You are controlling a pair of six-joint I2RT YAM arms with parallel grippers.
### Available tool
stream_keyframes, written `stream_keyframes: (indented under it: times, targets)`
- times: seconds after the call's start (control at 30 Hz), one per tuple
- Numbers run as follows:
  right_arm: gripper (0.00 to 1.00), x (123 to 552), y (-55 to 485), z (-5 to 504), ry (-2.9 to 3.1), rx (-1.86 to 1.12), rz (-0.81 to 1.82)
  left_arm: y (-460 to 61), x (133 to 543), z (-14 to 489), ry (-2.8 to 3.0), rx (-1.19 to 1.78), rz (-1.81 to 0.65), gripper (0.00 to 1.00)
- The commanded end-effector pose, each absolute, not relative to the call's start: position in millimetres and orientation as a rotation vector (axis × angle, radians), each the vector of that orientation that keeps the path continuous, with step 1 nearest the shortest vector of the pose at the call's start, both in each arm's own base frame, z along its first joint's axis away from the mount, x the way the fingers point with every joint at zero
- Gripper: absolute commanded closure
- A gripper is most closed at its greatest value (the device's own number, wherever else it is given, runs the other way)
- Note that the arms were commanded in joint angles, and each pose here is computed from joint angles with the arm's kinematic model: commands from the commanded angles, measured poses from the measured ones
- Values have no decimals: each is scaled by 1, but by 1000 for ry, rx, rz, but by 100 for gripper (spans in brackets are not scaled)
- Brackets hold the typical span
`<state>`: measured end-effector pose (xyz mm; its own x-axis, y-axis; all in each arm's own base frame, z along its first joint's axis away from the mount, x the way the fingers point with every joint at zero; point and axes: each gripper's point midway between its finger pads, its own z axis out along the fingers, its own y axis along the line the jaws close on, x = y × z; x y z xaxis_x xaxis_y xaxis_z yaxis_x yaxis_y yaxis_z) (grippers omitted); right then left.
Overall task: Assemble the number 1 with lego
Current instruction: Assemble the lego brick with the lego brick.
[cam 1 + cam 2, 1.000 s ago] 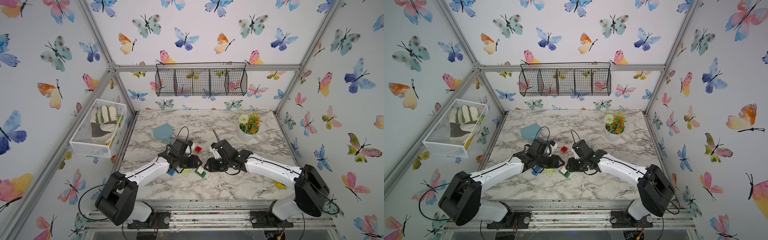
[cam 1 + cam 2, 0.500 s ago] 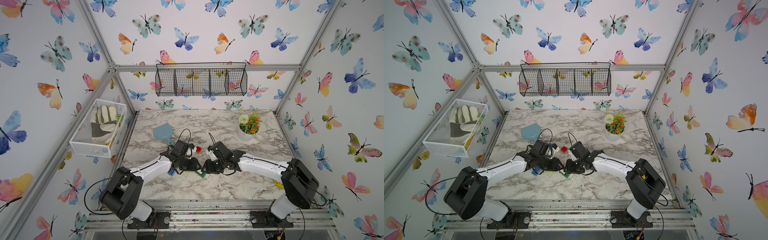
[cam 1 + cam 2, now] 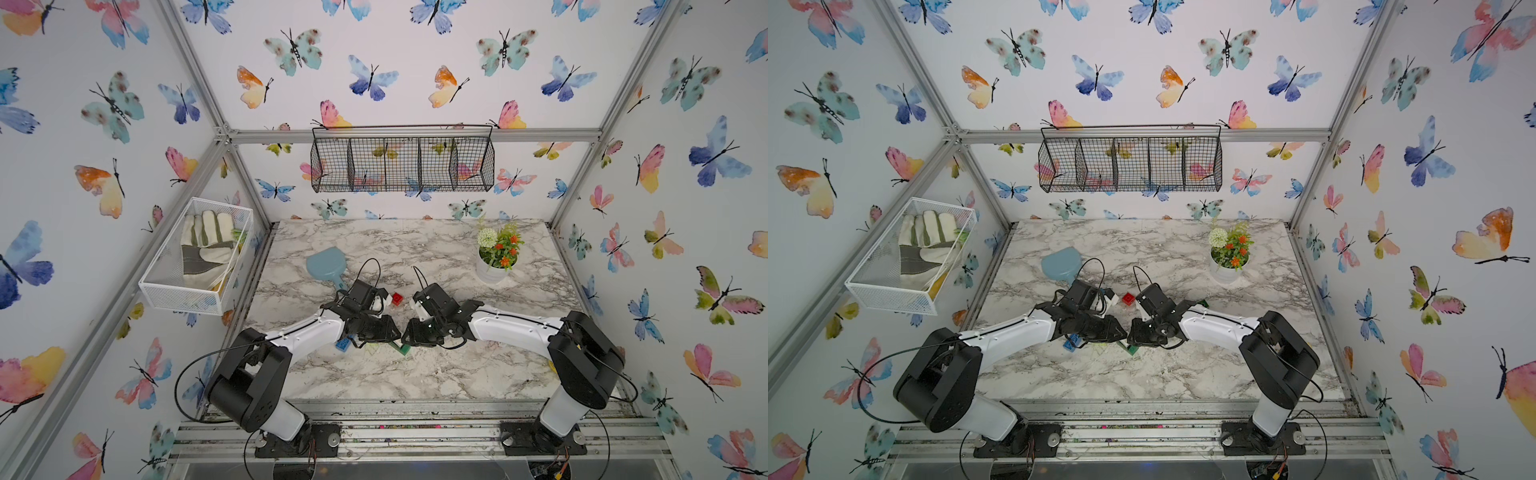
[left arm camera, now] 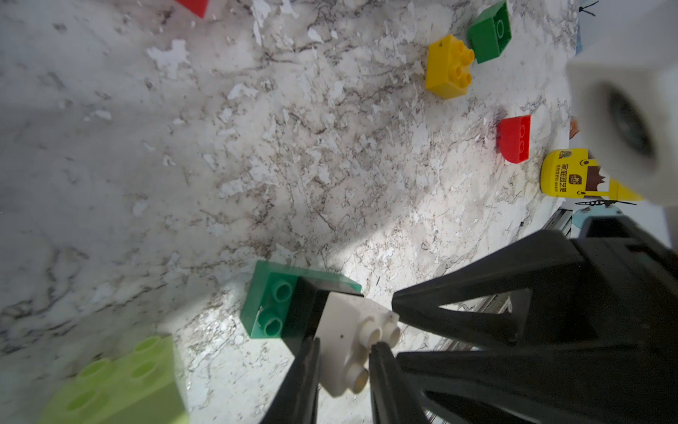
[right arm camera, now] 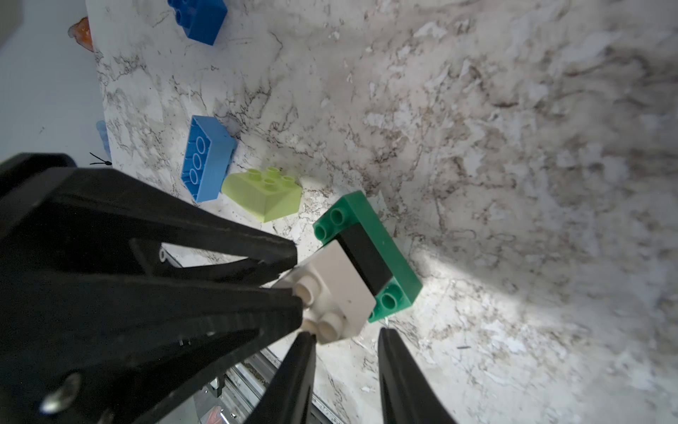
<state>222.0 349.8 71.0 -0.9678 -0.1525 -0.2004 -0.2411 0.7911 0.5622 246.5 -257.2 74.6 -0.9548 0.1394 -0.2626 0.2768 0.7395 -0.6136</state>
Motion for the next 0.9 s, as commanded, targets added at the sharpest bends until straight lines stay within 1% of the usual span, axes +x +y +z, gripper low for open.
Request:
stream_keyframes:
  times: [0.0, 0.2, 0.47, 0.6, 0.73, 0.87]
  targets:
    - [67, 230, 357, 73, 2818, -301, 937, -256, 243, 68, 2760, 351, -1025, 74]
    - [67, 233, 358, 80, 2796, -283, 946, -251, 238, 57, 2797, 344, -1002, 78]
    - [71, 230, 352, 65, 2850, -269, 891, -245, 229, 45, 2836, 336, -986, 80]
    - [73, 225, 347, 60, 2874, -267, 873, -244, 227, 42, 2835, 329, -991, 80]
    - [75, 222, 342, 56, 2897, -270, 840, -246, 231, 44, 2822, 331, -994, 76]
    - [76, 220, 336, 45, 2937, -279, 778, -247, 234, 43, 2828, 332, -984, 76]
